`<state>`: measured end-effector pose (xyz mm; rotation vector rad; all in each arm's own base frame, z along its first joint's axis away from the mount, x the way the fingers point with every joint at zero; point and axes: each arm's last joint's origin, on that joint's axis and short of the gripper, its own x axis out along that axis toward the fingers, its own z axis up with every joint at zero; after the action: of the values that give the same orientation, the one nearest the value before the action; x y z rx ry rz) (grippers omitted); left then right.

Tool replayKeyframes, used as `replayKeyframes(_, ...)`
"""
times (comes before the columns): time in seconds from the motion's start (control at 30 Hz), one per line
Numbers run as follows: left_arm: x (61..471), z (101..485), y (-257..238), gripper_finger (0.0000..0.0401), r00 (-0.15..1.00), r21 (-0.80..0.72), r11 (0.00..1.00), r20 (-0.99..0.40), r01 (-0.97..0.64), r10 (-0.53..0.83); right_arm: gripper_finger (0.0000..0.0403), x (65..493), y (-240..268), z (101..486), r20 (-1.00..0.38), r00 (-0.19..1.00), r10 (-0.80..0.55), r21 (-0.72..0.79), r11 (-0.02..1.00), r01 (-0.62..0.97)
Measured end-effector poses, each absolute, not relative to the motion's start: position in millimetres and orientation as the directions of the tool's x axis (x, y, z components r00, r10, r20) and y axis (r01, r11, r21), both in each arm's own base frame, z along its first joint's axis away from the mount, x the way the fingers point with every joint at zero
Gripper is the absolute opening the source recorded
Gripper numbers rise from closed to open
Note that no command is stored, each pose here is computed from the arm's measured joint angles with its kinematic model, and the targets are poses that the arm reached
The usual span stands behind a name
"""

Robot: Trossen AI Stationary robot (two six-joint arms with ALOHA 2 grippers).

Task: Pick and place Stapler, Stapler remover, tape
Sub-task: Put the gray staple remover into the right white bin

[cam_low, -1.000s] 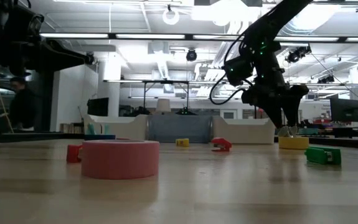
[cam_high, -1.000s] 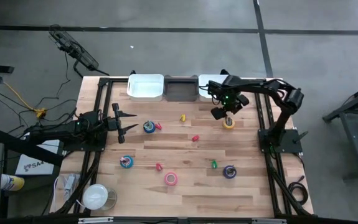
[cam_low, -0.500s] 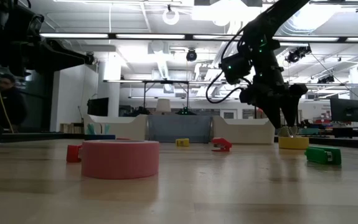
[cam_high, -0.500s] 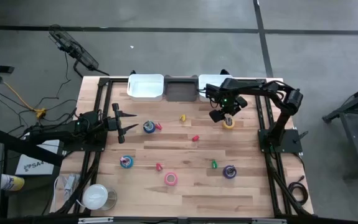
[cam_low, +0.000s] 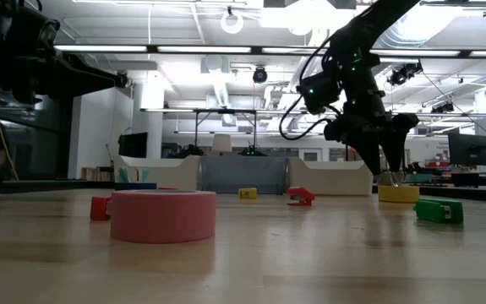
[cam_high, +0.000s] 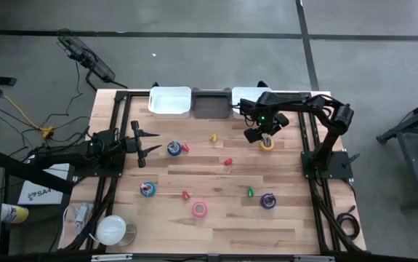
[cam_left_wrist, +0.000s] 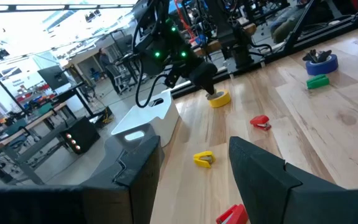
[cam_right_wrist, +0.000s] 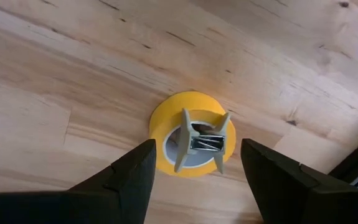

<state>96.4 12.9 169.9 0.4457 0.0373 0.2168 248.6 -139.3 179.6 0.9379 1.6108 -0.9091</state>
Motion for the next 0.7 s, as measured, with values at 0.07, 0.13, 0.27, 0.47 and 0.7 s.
replayKeyframes(0.07,96,170,13,0.0186,0.976,0.432,0.880,0.011,-0.199,0.216,0.0227,249,-139,180,-0.974,-0.182,0.132,-0.115,0.404,0.908)
replayKeyframes(0.13,96,170,13,0.0186,0.976,0.432,0.880,0.011,-0.200,0.216,0.0227,248,-140,180,-0.975,-0.186,0.125,-0.122,0.401,0.908)
replayKeyframes(0.27,96,170,13,0.0186,0.976,0.432,0.880,0.011,-0.200,0.216,0.0227,248,-140,178,-0.972,-0.197,0.131,-0.132,0.391,0.911)
replayKeyframes(0.47,96,170,13,0.0186,0.976,0.432,0.880,0.011,-0.199,0.216,0.0227,243,-136,158,-0.955,-0.234,0.184,-0.145,0.398,0.906)
replayKeyframes(0.7,96,170,13,0.0186,0.976,0.432,0.880,0.011,-0.199,0.216,0.0227,242,-136,155,-0.960,-0.220,0.175,-0.136,0.398,0.907)
